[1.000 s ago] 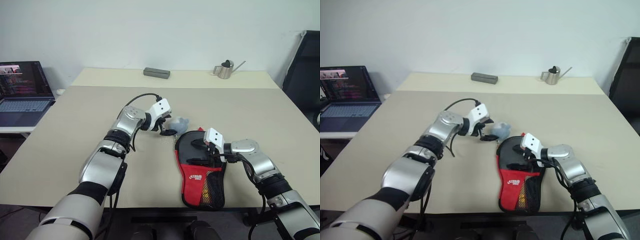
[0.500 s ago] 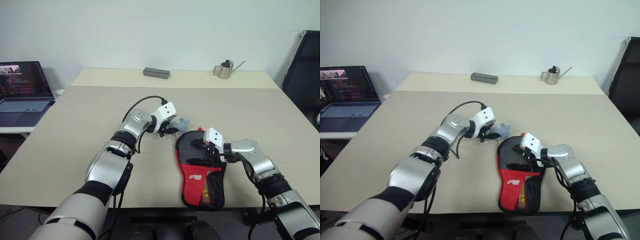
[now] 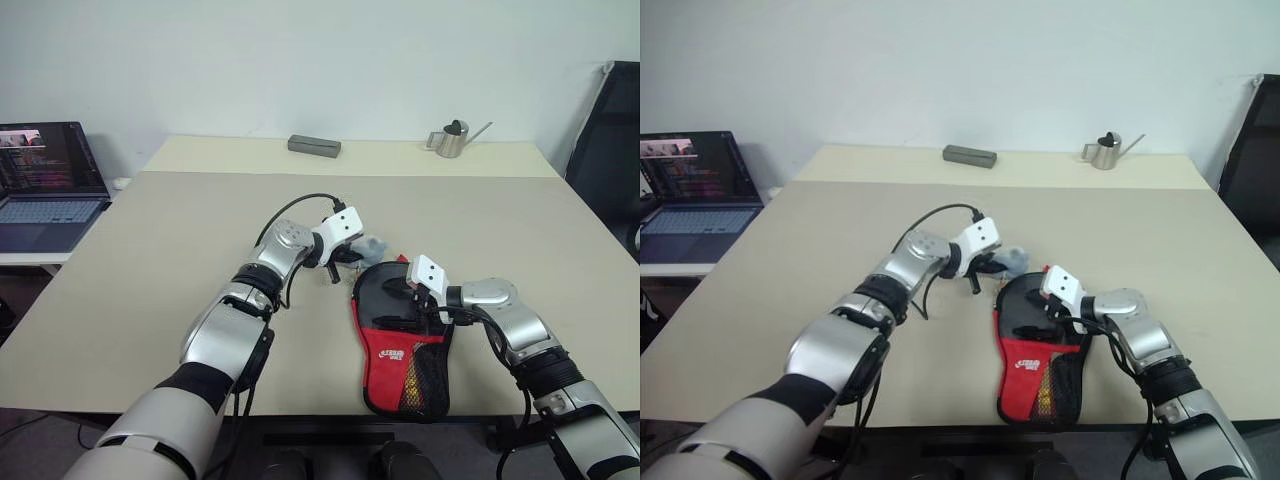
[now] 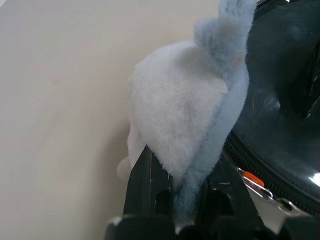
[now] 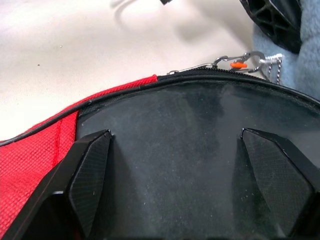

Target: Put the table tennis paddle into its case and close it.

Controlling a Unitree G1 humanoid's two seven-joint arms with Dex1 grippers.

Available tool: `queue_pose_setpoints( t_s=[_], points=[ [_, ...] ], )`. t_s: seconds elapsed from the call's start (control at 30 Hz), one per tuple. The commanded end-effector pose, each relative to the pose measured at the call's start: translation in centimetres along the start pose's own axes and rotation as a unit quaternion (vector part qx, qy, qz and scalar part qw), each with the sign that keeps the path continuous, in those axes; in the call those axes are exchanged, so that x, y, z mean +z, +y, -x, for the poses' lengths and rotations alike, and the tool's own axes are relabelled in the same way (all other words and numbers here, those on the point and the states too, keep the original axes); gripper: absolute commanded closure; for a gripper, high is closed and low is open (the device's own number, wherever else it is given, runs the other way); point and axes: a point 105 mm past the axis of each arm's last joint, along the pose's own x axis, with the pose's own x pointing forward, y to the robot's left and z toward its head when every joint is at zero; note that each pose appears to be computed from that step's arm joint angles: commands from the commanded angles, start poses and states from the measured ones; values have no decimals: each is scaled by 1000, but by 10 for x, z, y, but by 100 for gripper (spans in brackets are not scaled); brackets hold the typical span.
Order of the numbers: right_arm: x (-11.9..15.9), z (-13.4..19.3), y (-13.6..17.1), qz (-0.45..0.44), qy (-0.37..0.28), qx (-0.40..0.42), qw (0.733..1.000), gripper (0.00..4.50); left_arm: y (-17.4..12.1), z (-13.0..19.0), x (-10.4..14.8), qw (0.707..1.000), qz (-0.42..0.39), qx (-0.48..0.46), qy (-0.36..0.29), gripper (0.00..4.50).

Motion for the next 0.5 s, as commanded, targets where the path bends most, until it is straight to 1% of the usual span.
queue_pose_setpoints(
  t_s=[0.03, 0.5],
  points=[
    [-54, -3, 12, -40, 105, -1, 994, 0, 2, -4, 13, 999, -31, 13, -10, 431],
    [-63, -1, 14, -44, 130, -1, 990, 0, 5, -13, 26, 997, -55, 49, -7, 432]
  ],
)
